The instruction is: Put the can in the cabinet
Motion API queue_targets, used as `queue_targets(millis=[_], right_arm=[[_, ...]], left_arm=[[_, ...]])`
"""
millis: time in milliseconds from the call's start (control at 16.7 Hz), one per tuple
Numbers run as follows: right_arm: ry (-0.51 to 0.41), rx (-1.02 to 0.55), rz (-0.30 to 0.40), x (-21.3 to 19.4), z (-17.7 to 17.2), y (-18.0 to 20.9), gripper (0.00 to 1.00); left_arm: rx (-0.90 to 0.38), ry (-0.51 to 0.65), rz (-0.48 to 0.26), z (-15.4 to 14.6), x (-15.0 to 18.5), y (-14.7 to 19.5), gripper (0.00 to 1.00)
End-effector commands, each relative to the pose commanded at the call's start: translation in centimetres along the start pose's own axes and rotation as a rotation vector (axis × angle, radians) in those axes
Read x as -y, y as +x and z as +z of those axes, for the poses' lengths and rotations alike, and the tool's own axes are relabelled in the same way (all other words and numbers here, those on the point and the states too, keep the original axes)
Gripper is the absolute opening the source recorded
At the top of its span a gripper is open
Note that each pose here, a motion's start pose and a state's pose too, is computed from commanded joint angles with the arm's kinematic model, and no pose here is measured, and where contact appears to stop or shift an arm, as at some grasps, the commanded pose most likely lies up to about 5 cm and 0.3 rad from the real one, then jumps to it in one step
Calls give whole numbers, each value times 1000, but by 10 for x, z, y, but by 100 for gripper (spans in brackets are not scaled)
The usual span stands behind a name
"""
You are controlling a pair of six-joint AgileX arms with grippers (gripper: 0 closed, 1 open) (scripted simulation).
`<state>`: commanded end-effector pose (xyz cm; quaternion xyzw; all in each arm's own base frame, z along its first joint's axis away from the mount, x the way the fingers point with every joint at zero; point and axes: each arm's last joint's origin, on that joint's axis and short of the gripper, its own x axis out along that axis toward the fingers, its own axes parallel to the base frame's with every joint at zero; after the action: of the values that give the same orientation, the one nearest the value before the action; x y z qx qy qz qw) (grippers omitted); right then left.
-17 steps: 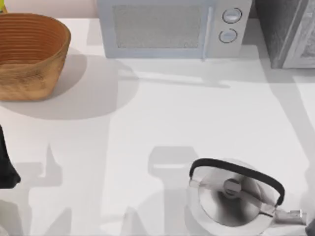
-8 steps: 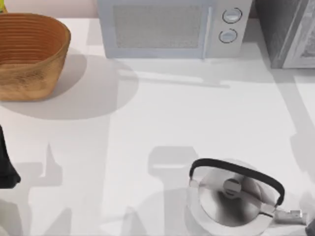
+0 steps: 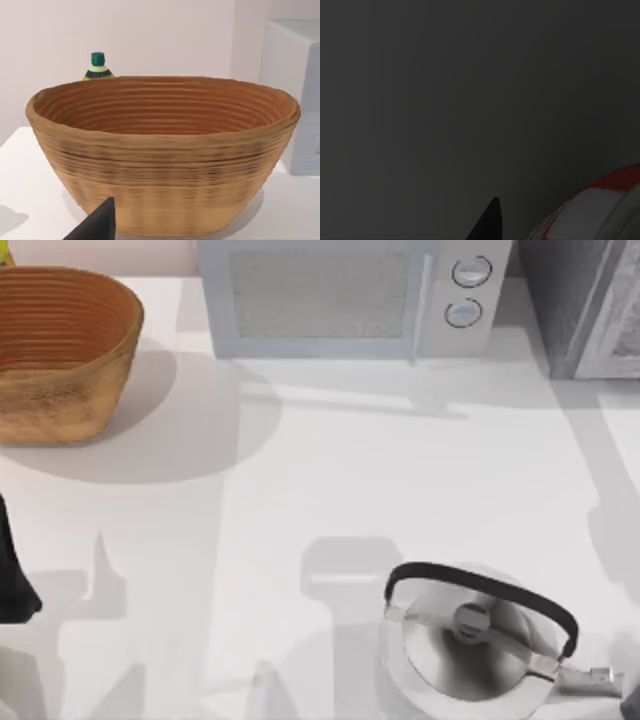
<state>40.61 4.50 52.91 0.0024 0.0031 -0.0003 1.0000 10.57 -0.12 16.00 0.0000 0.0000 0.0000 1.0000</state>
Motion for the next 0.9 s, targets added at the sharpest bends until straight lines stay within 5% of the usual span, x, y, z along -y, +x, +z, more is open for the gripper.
queue_targets(millis=[660, 900], right_arm=[[0, 0, 0, 0, 0, 0, 98], [0, 0, 0, 0, 0, 0, 100]], left_arm=[[0, 0, 0, 0, 0, 0, 100], [0, 0, 0, 0, 0, 0, 100]])
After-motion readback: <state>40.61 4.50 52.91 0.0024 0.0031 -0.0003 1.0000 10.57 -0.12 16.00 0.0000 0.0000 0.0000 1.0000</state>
